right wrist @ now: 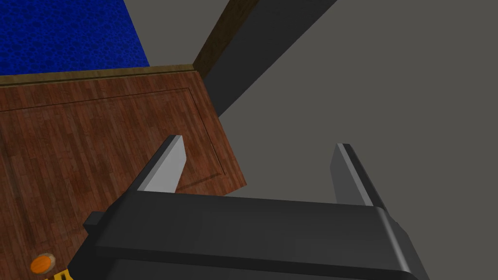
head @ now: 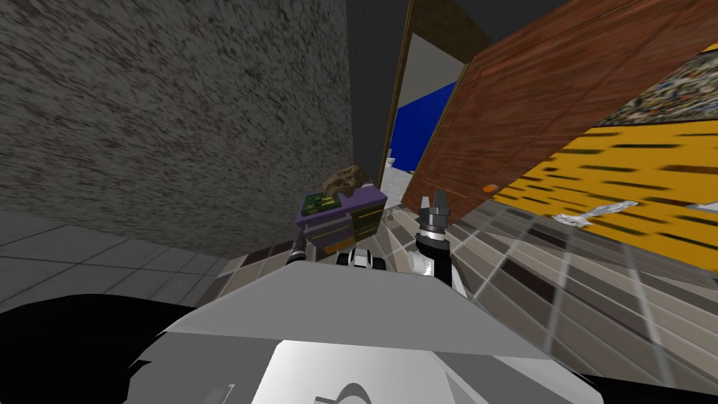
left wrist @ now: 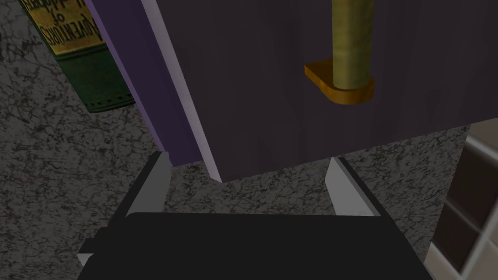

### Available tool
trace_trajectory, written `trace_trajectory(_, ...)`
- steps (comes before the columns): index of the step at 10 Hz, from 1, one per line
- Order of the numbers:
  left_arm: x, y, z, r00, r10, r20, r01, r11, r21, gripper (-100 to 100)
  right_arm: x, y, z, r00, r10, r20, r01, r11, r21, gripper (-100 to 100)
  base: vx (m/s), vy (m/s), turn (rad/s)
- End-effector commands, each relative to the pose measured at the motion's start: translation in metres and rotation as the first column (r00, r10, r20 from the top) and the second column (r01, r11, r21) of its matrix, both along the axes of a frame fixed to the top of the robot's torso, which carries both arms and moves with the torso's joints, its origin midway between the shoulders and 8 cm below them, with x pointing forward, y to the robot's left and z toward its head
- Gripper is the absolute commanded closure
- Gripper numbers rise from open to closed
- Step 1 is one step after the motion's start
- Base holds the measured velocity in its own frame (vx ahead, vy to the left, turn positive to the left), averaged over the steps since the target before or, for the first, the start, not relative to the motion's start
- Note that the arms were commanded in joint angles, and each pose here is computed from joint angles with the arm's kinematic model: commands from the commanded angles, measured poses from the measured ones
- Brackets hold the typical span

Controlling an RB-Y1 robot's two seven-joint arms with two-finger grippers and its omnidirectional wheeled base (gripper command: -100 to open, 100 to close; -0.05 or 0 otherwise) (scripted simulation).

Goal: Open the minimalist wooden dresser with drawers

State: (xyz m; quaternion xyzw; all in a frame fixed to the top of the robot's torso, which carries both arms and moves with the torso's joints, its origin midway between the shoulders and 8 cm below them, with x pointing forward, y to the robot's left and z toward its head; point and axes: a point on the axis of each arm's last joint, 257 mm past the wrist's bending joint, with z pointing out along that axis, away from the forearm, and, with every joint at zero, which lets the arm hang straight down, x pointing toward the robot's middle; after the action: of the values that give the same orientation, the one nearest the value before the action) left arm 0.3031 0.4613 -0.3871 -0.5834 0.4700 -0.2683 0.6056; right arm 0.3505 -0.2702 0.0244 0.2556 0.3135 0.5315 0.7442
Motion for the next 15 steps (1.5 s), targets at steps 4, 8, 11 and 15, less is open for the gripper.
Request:
trace_trajectory(4, 0.003, -0.024, -0.021, 0.9997, -0.01, -0.023, 0.008, 0.9981, -0.061, -100, 0.0, 0.0, 0.0, 1.0, 0.0, 0.0, 0.0, 1.0, 0.0, 0, 0.0, 0.002, -0.003)
trace_trajectory(8, 0.003, -0.024, -0.021, 0.9997, -0.01, -0.023, 0.008, 0.9981, -0.061, -100, 0.0, 0.0, 0.0, 1.0, 0.0, 0.0, 0.0, 1.0, 0.0, 0, 0.0, 0.0, -0.001)
trace_trajectory(11, -0.002, 0.023, 0.007, 0.9997, -0.017, -0.019, 0.018, 0.9985, 0.051, -100, 0.0, 0.0, 0.0, 1.0, 0.0, 0.0, 0.0, 1.0, 0.0, 0, -0.001, -0.011, -0.005)
trace_trajectory(15, 0.0, 0.028, 0.004, 0.9984, -0.019, -0.053, 0.022, 0.9987, 0.046, -100, 0.0, 0.0, 0.0, 1.0, 0.0, 0.0, 0.0, 1.0, 0.0, 0, 0.009, -0.037, -0.011)
